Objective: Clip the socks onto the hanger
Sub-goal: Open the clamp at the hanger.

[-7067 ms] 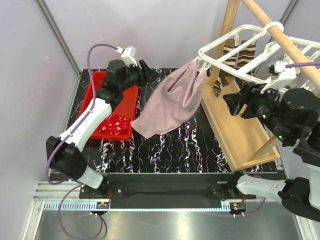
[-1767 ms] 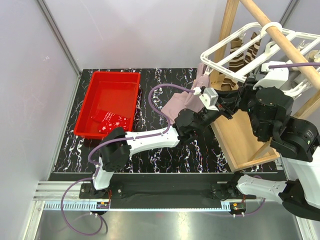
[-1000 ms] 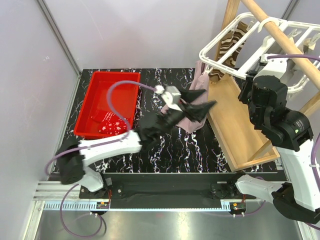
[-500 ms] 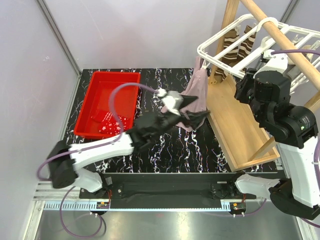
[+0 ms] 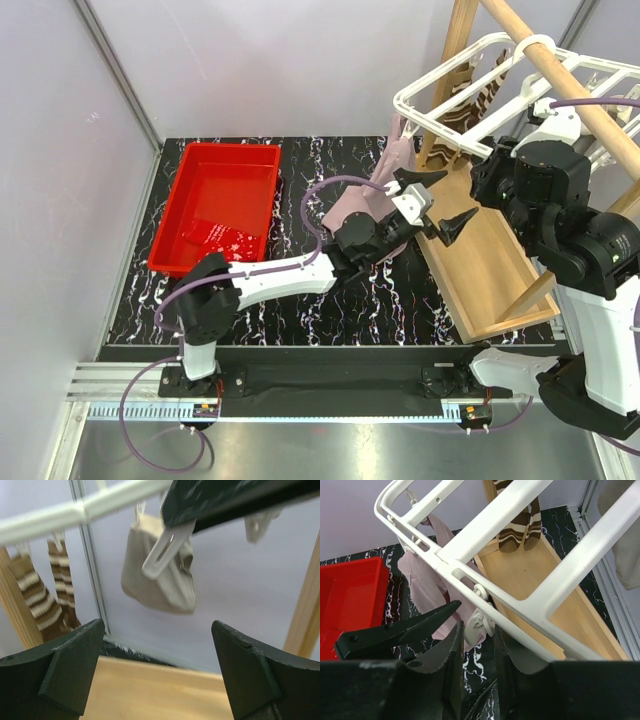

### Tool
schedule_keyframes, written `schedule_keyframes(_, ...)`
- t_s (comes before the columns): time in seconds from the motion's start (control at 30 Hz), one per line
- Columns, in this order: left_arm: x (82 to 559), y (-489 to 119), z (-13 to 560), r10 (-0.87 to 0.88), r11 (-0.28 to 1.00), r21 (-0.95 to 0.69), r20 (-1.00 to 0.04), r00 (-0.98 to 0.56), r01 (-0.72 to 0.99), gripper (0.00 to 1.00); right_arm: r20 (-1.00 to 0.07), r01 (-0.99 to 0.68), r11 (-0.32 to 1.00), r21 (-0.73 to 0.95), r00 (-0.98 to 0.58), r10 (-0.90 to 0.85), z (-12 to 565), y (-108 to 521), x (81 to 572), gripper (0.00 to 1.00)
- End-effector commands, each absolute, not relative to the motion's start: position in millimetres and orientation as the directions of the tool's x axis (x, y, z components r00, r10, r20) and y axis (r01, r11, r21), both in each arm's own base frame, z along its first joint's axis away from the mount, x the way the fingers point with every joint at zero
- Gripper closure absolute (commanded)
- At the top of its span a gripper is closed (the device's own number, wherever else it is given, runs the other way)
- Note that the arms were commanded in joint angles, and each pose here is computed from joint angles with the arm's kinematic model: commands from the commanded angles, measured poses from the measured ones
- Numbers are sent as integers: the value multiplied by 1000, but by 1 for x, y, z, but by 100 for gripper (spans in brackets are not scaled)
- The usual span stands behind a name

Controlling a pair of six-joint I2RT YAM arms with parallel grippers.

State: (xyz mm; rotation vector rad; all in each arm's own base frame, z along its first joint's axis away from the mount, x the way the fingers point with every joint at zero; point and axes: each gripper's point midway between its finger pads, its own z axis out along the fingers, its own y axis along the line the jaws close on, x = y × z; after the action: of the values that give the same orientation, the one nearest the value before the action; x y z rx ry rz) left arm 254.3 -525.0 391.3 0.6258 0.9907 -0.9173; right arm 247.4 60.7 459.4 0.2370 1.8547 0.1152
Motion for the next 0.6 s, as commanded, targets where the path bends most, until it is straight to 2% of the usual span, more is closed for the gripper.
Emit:
schedule_keyframes(0.0,247,-511,460,-497,541,124,-750,436,832,5,-932,93,977,192,-294,211,457,61,244,100)
schedule_keyframes(0.37,258,-526,470,-495,589,159,-704,510,792,9,-934,84,978,192,-292,208,456,59,240,100)
schedule_keyframes(0.57,252,-528,476,-517,568,177,-684,515,804,23,-933,87,977,192,-293,210,455,58,238,100)
